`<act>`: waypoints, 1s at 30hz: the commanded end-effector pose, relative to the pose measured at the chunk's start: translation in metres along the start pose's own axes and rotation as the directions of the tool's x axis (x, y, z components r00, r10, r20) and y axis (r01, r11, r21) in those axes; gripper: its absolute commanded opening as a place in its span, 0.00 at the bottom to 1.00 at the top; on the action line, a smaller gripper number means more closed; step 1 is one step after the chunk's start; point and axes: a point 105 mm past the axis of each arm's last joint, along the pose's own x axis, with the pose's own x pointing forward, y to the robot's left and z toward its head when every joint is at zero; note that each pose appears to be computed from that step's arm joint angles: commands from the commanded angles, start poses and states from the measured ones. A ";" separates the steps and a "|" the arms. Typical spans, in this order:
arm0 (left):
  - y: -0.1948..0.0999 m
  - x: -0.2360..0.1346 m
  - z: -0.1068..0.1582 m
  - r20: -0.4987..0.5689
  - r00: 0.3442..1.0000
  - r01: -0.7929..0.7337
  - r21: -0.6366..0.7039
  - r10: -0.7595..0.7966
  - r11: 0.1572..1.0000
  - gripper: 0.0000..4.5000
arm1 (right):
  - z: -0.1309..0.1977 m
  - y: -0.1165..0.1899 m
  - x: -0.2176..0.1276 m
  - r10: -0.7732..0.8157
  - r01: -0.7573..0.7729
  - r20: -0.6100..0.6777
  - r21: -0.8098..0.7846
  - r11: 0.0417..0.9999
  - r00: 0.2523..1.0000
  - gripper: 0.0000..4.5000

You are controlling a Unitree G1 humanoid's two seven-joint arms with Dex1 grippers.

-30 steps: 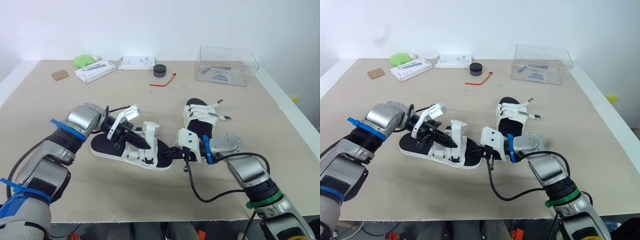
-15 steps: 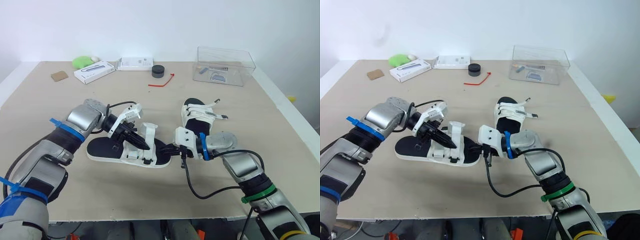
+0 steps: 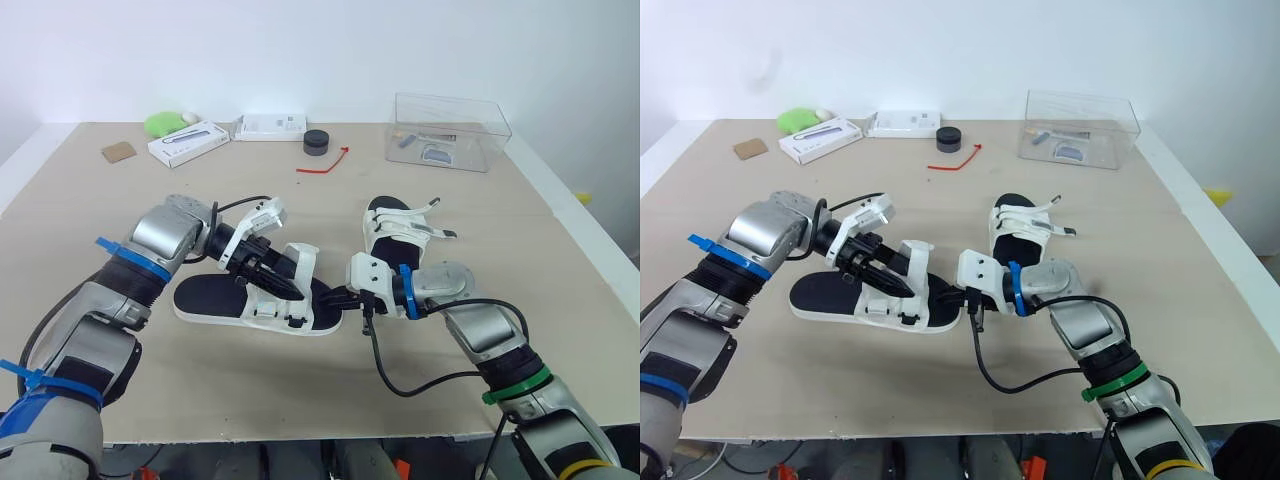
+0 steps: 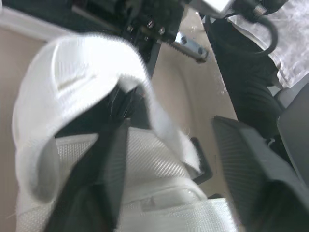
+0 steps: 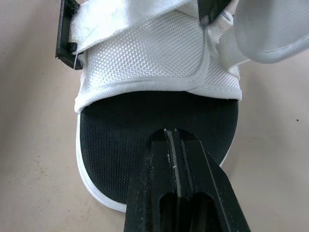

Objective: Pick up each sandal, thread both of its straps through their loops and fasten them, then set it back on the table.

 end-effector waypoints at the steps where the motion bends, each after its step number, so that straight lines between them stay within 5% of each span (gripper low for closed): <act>1: -0.013 -0.015 0.017 0.069 0.997 0.014 0.007 -0.014 1.000 0.59 | -0.002 0.002 -0.002 0.011 -0.011 -0.004 0.037 0.999 1.000 0.00; 13: -0.001 -0.011 0.023 0.165 0.985 -0.028 -0.112 0.046 0.993 0.59 | -0.004 0.004 -0.001 0.023 -0.023 -0.011 0.032 0.999 1.000 0.00; 16: 0.003 -0.008 0.020 0.145 0.988 -0.046 -0.095 0.060 0.994 0.43 | -0.003 0.004 -0.001 0.020 -0.019 -0.010 0.031 0.999 1.000 0.00; 20: 0.001 -0.008 0.020 0.146 0.988 -0.033 -0.079 0.044 0.996 0.06 | -0.003 0.004 -0.001 0.015 -0.015 -0.009 0.030 0.999 1.000 0.00; 30: -0.010 -0.004 0.006 0.103 0.994 -0.014 -0.040 0.018 0.999 0.02 | -0.004 0.003 -0.003 0.005 -0.005 -0.014 0.030 1.000 1.000 0.00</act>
